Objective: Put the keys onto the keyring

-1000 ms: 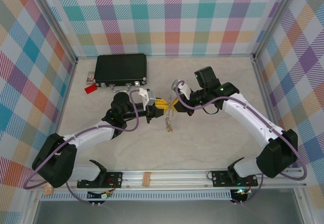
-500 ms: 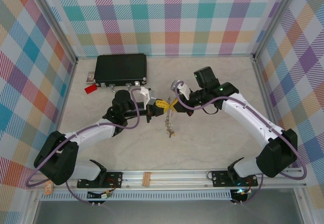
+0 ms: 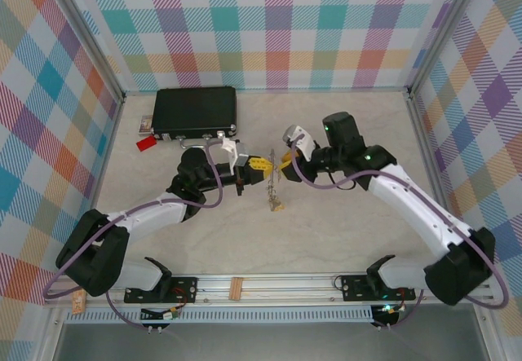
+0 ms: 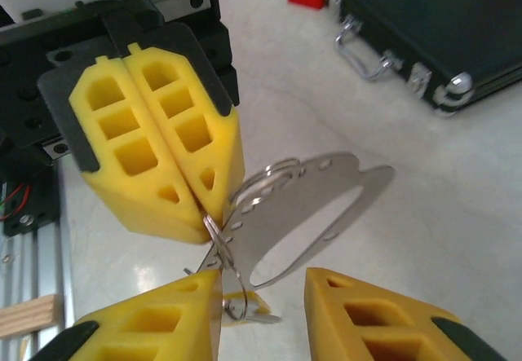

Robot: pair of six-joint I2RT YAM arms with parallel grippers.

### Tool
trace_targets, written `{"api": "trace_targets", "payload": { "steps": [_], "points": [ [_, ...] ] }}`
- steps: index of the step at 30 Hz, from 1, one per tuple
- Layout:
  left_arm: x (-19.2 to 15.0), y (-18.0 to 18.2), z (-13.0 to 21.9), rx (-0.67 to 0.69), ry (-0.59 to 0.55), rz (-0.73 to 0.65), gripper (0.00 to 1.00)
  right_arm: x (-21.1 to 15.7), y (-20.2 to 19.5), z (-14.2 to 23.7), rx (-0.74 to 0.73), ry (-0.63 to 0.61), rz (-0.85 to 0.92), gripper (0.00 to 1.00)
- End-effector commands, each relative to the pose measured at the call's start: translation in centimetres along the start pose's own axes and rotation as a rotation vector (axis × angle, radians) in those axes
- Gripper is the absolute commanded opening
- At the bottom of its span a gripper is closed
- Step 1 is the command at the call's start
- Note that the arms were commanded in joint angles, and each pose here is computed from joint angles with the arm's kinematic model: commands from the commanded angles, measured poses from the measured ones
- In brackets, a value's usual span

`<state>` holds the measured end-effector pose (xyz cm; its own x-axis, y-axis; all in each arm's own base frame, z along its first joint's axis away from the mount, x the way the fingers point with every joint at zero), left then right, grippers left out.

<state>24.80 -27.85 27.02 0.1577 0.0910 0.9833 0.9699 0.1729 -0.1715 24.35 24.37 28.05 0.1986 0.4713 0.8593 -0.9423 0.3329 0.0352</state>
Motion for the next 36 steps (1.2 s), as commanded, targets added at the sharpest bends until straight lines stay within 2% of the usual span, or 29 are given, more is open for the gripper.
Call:
{"api": "trace_targets", "payload": {
  "steps": [1, 7, 17, 26, 34, 36],
  "points": [
    [2.8, -0.6, 0.3, -0.016, -0.139, -0.05, 0.0, 2.2, -0.5, 1.7, -0.095, -0.152, -0.011, 0.34],
    [4.9, -1.0, 0.5, -0.016, -0.262, -0.07, 0.0, 3.0, 0.1, 2.9, -0.056, -0.311, -0.111, 0.34],
    [5.8, -1.6, -0.2, 0.025, -0.312, -0.147, 0.0, 6.1, 0.1, 4.2, 0.099, -0.452, -0.206, 0.34],
    [6.2, -2.0, 0.1, 0.026, -0.324, -0.159, 0.0, 5.6, -0.2, 3.5, 0.145, -0.418, -0.253, 0.32],
    [6.2, -2.1, 0.2, 0.027, -0.326, -0.16, 0.0, 5.0, -0.4, 3.4, 0.136, -0.405, -0.267, 0.23],
    [6.2, -2.1, 0.2, 0.029, -0.326, -0.16, 0.0, 4.9, -0.5, 3.4, 0.13, -0.404, -0.271, 0.18]
  ]
}}
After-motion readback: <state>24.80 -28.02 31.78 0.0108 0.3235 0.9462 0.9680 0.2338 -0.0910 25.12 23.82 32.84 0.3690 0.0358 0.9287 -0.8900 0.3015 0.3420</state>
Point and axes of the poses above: each hand's point on the last joint's axis, 136 mm out from that joint toward the fingers, its own z axis back along the fingers, its own y axis along the line the jaws close on, x = y × z, the point moved 3 cm from there along z, back along the fingers, and after that the axes turned 4 degrees about z, right-handed, at the moved point
